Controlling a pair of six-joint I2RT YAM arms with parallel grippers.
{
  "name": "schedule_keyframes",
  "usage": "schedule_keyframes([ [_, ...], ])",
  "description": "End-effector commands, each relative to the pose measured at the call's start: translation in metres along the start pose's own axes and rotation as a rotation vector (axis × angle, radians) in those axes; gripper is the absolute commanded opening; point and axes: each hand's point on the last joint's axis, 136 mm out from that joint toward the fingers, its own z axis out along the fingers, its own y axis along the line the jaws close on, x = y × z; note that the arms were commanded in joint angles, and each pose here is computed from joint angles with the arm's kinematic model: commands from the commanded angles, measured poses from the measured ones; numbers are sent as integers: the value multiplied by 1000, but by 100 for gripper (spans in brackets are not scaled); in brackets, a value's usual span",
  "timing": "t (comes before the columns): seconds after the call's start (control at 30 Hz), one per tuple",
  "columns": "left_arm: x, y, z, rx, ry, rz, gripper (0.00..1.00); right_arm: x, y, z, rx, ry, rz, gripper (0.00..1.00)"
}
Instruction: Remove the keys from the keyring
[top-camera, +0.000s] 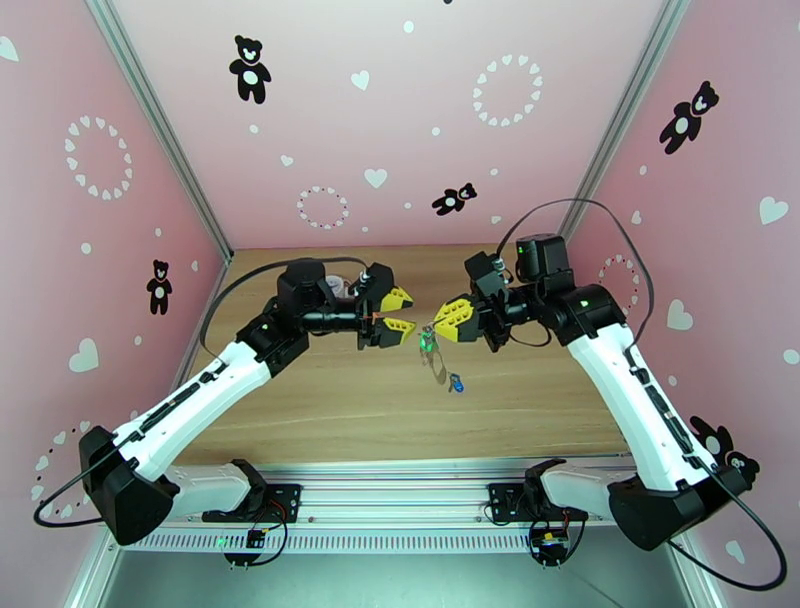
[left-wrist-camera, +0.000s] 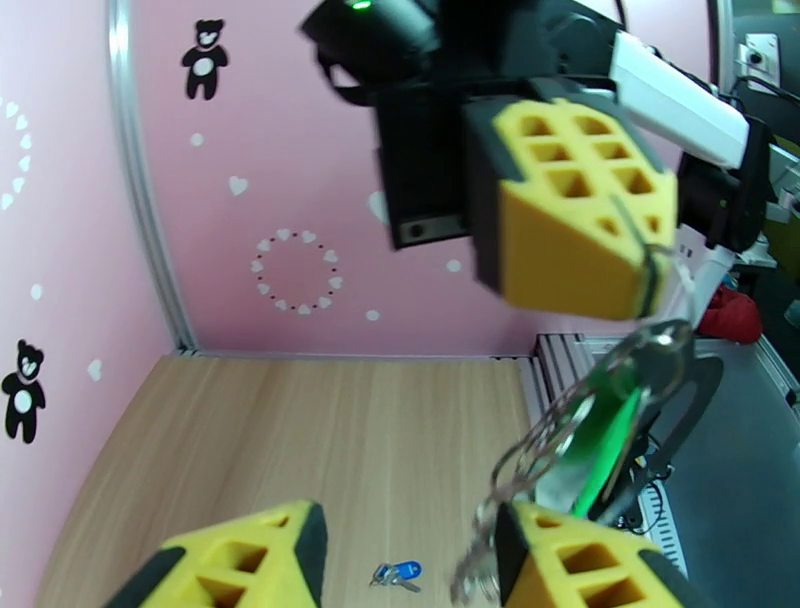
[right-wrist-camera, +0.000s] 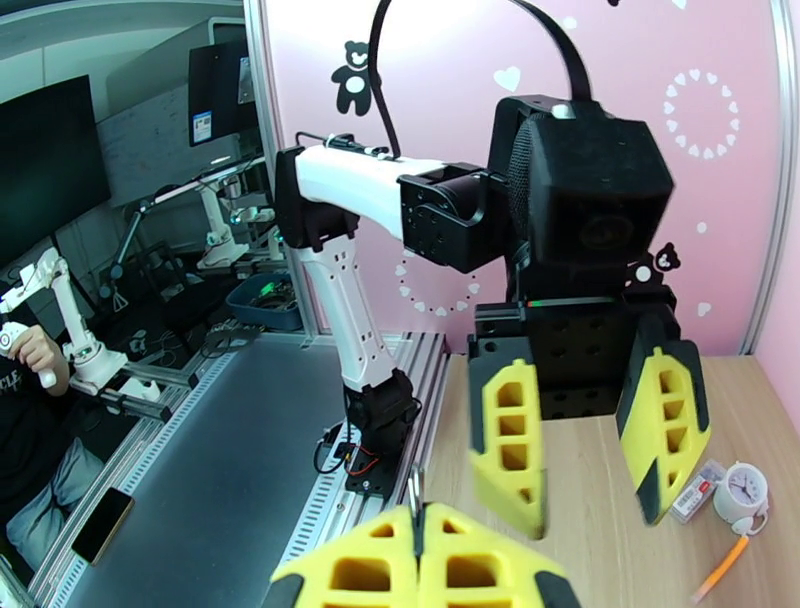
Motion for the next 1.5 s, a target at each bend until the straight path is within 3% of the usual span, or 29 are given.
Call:
schedule_keyframes([
  [0.0, -14, -19, 7, 93, -23, 87, 50, -8, 7, -2, -14, -11, -17, 0],
  [0.5, -20, -36, 19, 229, -55, 121, 50, -9, -3, 4, 54, 32, -21, 0],
  [0.63, -16, -39, 19, 241, -40, 117, 44, -13, -2, 4, 66, 33, -37, 0],
  [0.93, -6, -42, 15, 215, -22, 103, 20, -13, -5, 5, 90, 43, -51, 0],
  [1.03, -9, -43, 14, 213, -37, 103, 19, -11, -7, 5, 107, 54, -56, 0],
  [1.2, -9, -42, 12, 196, -23, 93, 7, -7, -10, 4, 146, 75, -58, 0],
  [1.3, -9, -42, 11, 188, -13, 76, 4, -4, -11, 3, 169, 88, -57, 5],
  [1.4, -8, -33, 12, 138, 0, 50, 2, -1, -15, 2, 215, 111, -56, 22],
  [1.47, -5, -25, 13, 95, 10, 23, 0, 0, -18, 1, 256, 131, -54, 26],
])
